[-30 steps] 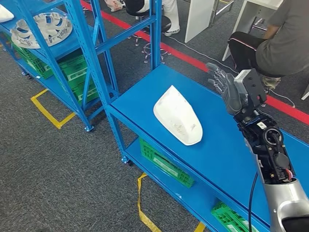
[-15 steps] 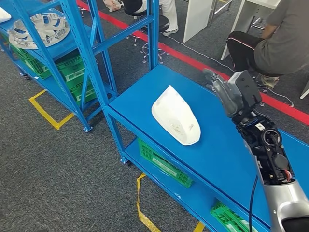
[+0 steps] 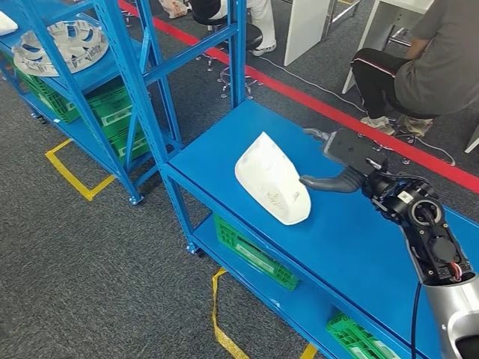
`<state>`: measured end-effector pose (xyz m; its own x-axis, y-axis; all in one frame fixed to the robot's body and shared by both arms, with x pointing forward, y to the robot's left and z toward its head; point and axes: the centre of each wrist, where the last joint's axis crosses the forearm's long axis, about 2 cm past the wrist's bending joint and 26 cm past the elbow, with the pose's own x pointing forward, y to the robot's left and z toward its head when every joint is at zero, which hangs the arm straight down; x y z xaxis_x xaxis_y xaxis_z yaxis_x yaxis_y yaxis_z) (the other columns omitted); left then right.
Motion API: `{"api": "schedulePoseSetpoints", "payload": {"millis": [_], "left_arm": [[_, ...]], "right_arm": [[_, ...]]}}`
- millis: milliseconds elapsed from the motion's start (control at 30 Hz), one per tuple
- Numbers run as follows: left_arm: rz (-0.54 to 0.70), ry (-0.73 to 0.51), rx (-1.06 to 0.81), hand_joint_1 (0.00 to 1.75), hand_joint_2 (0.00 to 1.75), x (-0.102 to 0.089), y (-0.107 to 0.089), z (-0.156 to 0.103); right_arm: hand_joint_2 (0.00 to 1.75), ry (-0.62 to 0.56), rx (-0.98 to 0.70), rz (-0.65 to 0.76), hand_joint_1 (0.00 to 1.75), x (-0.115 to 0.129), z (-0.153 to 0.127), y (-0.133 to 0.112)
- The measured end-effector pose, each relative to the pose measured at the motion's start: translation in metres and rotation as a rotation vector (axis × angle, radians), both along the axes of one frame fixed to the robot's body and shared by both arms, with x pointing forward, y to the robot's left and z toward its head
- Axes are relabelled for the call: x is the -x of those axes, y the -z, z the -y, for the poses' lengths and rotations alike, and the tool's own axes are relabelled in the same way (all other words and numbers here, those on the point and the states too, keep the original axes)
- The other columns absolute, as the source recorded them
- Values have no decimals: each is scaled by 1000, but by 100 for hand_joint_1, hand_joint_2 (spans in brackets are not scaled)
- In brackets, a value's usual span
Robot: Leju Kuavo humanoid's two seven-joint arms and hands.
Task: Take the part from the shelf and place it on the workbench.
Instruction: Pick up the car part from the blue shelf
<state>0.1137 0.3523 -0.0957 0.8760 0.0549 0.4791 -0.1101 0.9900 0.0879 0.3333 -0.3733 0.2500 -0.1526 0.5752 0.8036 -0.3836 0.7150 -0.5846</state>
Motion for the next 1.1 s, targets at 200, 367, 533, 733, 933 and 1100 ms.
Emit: {"api": "schedulePoseSetpoints", "payload": {"millis": [200,367,533,733,933,1100], "left_arm": [[-4,-4,4,0,0,3,1,0],[-4,-4,4,0,0,3,1,0],[-4,-3,4,0,0,3,1,0],[-5,-3,4,0,0,4,1,0],[-3,-6,4,0,0,5,1,0],[0,-6,3,0,0,5,1,0]], "right_arm": [[175,-59,87,-36,0,-3,-6,-3],[175,-81,123,-59,0,-1,-8,0],[175,-101,163,-88,0,0,-10,4],[175,-140,222,-144,0,3,-11,9],[175,-197,290,-189,0,5,-15,9],[175,-251,322,-219,0,12,-22,7]]}}
